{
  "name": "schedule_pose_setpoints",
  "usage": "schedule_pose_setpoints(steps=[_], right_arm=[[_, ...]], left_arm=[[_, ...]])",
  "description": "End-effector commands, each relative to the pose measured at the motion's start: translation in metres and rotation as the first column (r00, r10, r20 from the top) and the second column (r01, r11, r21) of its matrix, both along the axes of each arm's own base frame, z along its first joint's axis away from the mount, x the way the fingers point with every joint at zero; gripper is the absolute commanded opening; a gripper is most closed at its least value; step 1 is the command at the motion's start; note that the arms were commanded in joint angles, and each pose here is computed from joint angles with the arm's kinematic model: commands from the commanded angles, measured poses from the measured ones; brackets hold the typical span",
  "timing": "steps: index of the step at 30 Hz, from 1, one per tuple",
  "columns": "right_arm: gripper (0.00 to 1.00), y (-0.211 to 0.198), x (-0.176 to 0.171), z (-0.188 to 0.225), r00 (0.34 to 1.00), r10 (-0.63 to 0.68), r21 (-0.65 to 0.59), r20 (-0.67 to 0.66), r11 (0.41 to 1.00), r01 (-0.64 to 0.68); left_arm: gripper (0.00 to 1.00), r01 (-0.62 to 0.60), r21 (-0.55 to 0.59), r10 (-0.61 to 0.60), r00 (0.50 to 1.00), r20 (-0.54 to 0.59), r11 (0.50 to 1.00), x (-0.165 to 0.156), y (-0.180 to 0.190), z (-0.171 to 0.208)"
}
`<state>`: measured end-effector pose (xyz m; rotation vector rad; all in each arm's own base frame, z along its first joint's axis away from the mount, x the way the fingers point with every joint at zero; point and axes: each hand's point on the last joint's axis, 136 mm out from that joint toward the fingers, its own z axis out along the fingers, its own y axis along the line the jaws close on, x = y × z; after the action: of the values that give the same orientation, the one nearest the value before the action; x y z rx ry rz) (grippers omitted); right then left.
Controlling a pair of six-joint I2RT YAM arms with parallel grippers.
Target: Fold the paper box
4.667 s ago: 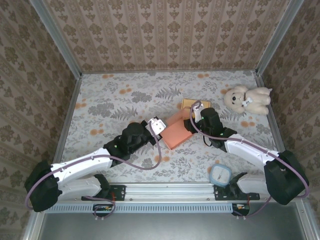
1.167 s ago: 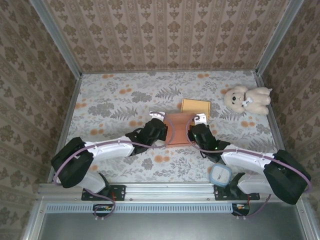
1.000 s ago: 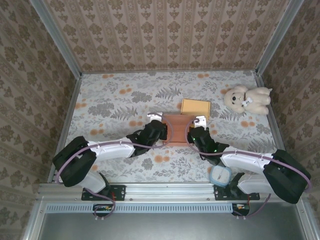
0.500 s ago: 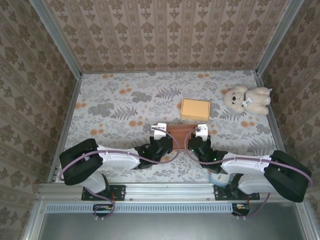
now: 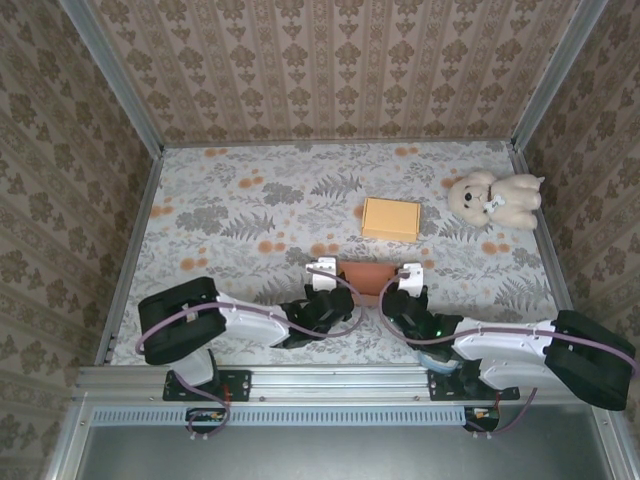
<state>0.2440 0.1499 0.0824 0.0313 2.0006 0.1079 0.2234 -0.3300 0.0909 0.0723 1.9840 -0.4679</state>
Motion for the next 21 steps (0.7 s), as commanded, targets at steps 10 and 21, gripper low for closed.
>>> schedule_pose_setpoints(steps=[10, 21], right_arm=[[0.16, -0.008, -0.029, -0.026, 0.996, 0.013, -0.099, -0.091, 0.995, -0.022], [0.41, -0.020, -0.055, 0.003, 0.993, 0.081, 0.004, -0.088, 0.997, -0.081]], left_arm=[[0.00, 0.055, 0.171, -0.038, 0.994, -0.102, 0.984, -0.023, 0.016, -0.064], [0.00, 0.021, 0.234, -0.002, 0.997, -0.080, 0.972, -0.021, 0.028, -0.075]])
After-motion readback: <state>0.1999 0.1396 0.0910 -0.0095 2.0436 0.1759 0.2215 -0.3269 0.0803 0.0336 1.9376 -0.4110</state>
